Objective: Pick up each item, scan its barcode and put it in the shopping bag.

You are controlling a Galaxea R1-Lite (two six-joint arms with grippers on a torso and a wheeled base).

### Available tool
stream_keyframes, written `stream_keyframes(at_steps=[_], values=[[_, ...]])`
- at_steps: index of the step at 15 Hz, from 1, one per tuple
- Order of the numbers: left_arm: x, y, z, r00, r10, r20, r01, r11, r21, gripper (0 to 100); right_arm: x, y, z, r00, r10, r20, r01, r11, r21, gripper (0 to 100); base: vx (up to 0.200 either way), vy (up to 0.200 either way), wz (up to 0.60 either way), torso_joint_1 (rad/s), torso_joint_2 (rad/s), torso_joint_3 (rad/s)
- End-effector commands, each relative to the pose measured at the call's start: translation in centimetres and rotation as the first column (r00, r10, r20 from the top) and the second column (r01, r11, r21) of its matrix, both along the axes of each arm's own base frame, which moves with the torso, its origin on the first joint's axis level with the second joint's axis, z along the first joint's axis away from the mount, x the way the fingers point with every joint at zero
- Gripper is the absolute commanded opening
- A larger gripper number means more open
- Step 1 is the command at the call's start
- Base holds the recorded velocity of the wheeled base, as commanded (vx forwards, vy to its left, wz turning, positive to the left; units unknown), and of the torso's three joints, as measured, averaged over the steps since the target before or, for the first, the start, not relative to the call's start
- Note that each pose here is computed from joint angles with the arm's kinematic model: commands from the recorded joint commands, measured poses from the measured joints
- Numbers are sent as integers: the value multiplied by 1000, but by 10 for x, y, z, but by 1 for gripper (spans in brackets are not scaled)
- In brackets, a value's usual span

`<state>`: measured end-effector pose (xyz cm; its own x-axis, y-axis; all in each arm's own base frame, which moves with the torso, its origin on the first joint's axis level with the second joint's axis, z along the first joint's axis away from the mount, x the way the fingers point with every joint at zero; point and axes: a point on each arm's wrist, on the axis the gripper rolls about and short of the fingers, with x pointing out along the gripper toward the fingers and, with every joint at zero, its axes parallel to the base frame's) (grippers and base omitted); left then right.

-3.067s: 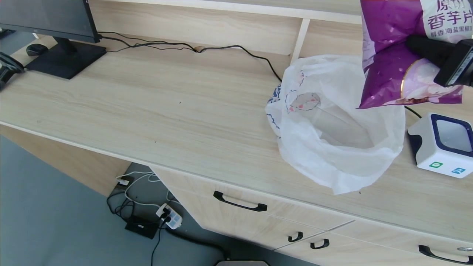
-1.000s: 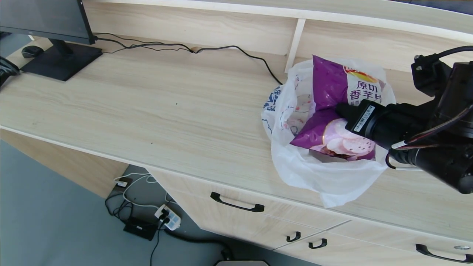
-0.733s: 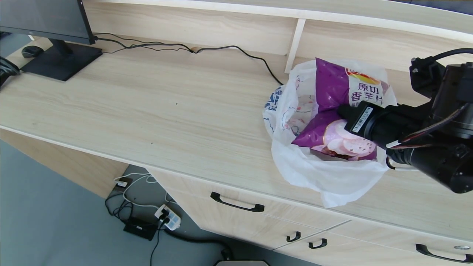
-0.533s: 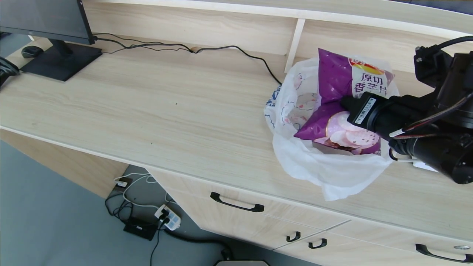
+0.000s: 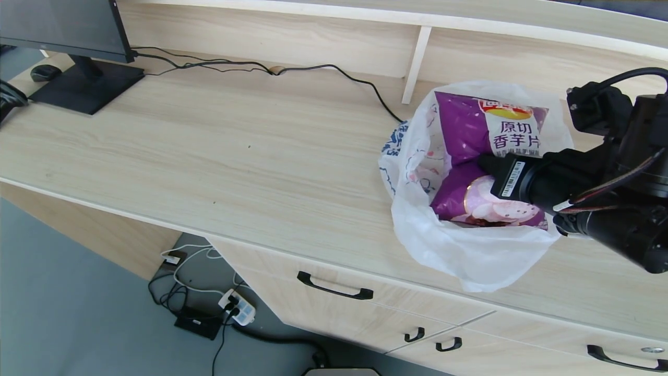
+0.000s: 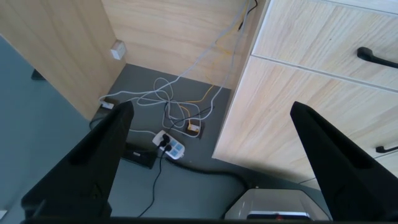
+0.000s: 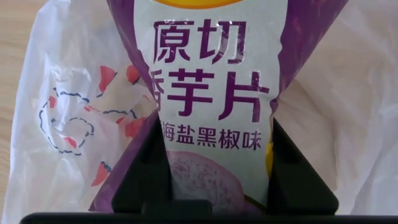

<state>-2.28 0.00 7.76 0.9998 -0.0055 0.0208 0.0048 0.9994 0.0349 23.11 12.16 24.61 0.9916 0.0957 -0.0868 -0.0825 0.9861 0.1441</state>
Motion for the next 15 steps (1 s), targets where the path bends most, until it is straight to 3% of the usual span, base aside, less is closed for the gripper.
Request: stream_keyframes(at_steps=[1,8,9,15], values=[[0,0,0,1000,-1,1,1,1000,0,100,-3,1,4,1000,21,11,-21,1000,12,0,0,0,0,0,0,0],[0,0,0,1000,-1,1,1,1000,0,100,-1,-6,-5,1000,13,-19,-14,1000,-2,0,0,0,0,0,0,0],[0,0,0,1000,-1,1,1,1000,0,100,-1,-6,-5,1000,13,-21,-14,1000,-3,100,0,0,0,0,0,0],[0,0,0,1000,-1,-1,1,1000,0,100,-8,-9,8,1000,14,27,-14,1000,19,100,0,0,0,0,0,0]])
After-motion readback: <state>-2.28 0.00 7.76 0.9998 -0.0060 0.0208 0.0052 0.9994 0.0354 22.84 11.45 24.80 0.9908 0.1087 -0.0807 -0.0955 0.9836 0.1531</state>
